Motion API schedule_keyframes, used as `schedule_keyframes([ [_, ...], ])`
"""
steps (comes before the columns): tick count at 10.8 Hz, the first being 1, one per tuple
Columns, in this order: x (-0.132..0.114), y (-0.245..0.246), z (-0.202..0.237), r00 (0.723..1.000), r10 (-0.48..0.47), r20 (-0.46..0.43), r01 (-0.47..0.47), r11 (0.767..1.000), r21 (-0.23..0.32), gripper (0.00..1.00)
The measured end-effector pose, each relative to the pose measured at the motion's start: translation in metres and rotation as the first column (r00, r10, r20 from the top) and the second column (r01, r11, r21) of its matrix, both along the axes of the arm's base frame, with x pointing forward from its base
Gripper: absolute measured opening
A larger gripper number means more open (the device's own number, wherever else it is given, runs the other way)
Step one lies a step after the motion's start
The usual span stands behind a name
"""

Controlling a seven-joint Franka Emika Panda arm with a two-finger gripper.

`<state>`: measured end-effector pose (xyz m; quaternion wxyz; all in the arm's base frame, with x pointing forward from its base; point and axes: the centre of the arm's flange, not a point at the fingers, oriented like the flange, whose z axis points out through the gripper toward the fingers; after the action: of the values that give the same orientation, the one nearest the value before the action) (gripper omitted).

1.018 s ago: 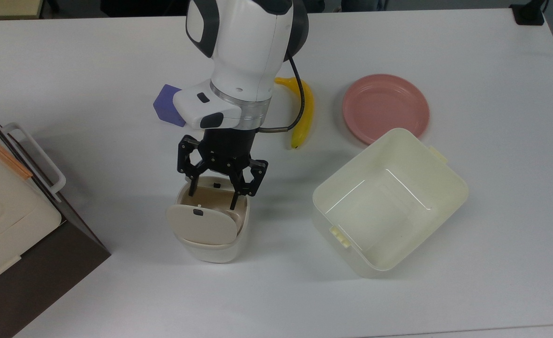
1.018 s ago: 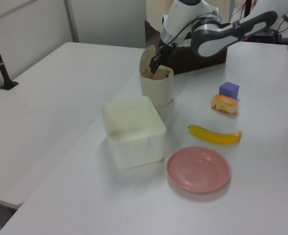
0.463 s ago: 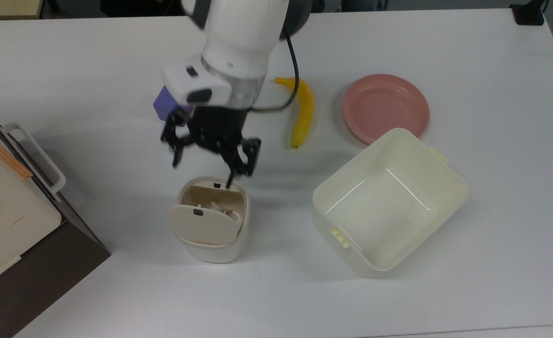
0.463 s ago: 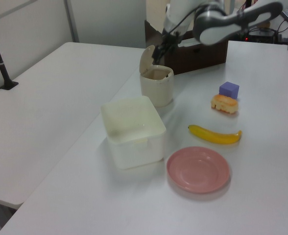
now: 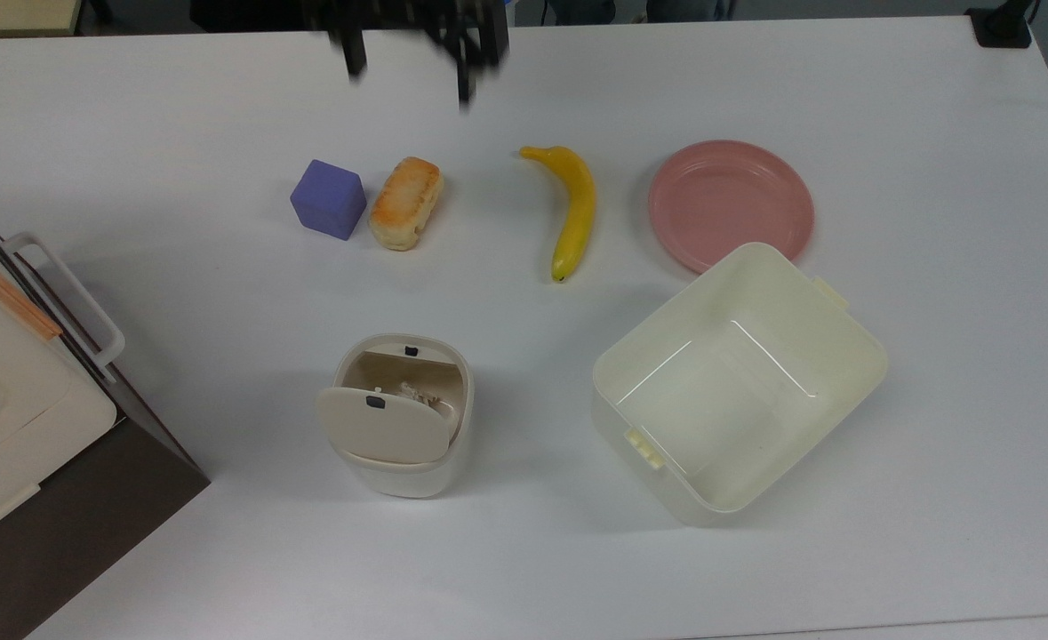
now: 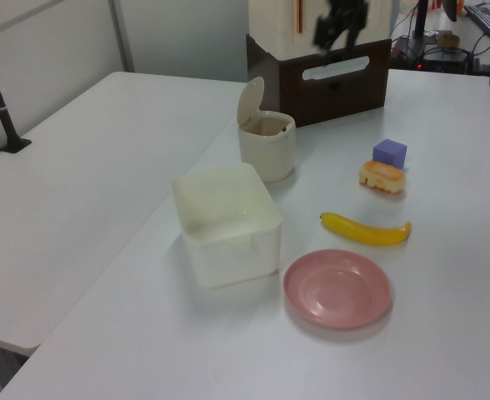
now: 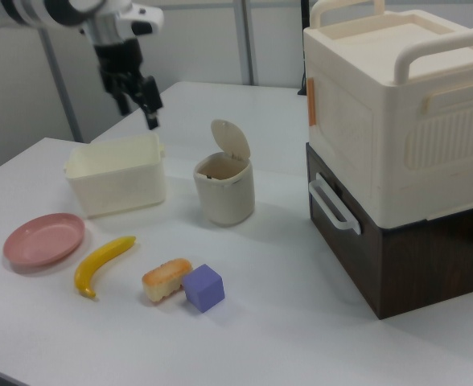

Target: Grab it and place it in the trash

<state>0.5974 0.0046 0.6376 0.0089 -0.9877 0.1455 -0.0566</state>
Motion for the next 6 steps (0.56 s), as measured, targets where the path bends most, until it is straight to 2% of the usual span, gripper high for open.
schedule_keyframes([
  [1,-0.03,-0.016,0.026,0.997,0.065,-0.037,-0.063,0.995,0.072,1.0],
  [2,-0.051,-0.029,0.043,0.992,0.114,-0.049,-0.109,0.989,0.105,1.0],
  [3,-0.062,-0.035,0.049,0.99,0.134,-0.051,-0.128,0.986,0.11,1.0],
  [6,-0.055,-0.041,0.036,0.991,0.127,-0.03,-0.123,0.987,0.104,1.0],
])
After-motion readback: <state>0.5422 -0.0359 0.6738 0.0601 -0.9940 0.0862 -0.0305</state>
